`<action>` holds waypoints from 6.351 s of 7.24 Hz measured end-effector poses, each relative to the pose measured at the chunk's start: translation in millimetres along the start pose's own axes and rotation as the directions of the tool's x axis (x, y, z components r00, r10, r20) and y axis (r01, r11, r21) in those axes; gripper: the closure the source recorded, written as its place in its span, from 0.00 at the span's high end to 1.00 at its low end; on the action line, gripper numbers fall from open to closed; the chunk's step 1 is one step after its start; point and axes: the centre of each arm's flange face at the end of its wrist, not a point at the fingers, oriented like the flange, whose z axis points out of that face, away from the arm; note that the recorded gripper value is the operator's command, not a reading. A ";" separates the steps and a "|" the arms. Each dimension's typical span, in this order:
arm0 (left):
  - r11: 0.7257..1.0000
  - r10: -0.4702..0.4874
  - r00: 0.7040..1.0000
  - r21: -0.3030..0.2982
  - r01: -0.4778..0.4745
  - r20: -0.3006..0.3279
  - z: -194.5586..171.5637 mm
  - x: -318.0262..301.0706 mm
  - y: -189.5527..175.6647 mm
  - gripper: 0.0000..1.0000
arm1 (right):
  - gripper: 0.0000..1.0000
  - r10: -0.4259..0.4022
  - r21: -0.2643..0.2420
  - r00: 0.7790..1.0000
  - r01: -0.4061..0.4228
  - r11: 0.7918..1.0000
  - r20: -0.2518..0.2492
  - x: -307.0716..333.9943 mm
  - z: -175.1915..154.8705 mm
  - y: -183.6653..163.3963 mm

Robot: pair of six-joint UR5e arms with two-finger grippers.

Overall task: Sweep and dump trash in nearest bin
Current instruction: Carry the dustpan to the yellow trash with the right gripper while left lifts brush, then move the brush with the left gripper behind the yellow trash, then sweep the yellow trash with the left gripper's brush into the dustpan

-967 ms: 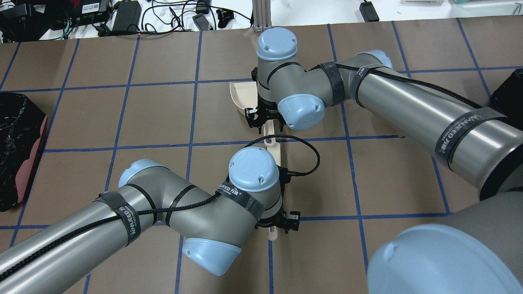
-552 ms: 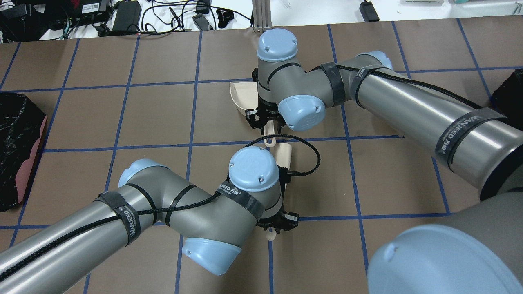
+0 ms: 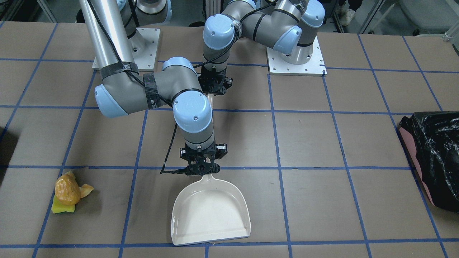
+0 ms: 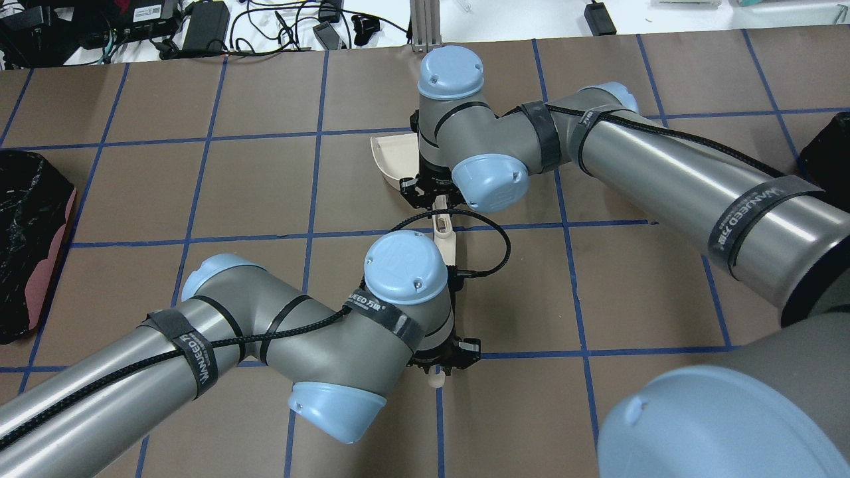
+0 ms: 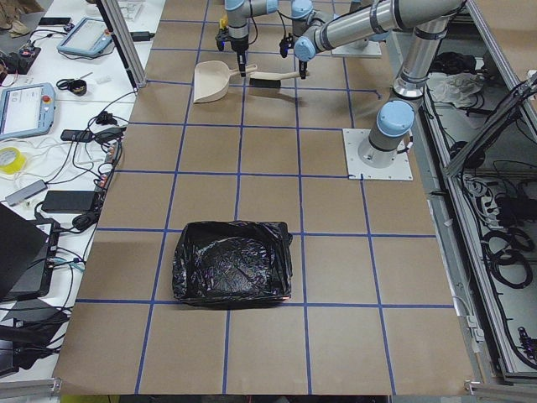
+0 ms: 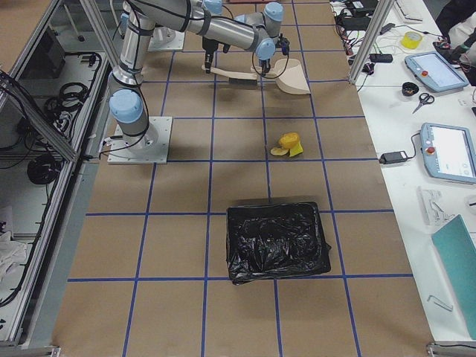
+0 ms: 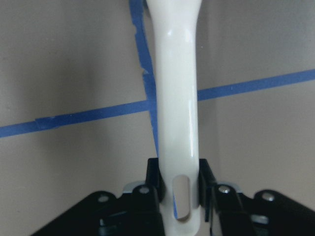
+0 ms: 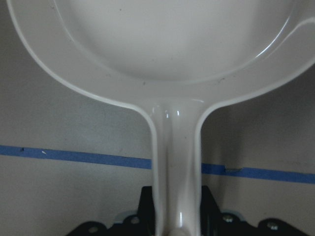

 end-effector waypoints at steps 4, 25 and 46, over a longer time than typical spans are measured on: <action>0.995 -0.103 0.995 0.017 0.103 0.011 -15.8 -21.8 -10.7 0.00 | 0.15 0.001 0.049 0.999 0.001 0.999 -0.036 41.9 -48.4 -11.1; 0.944 -0.278 0.947 0.137 0.300 -0.158 -63.9 149.2 -197.5 0.00 | 0.00 -0.860 -0.245 0.499 0.825 0.509 -0.107 625.8 -120.3 44.3; 0.942 -0.249 0.857 0.093 0.323 -0.451 14.7 410.5 -173.3 0.00 | 0.00 -0.904 -0.239 0.428 0.877 0.417 -0.007 617.4 -47.1 16.1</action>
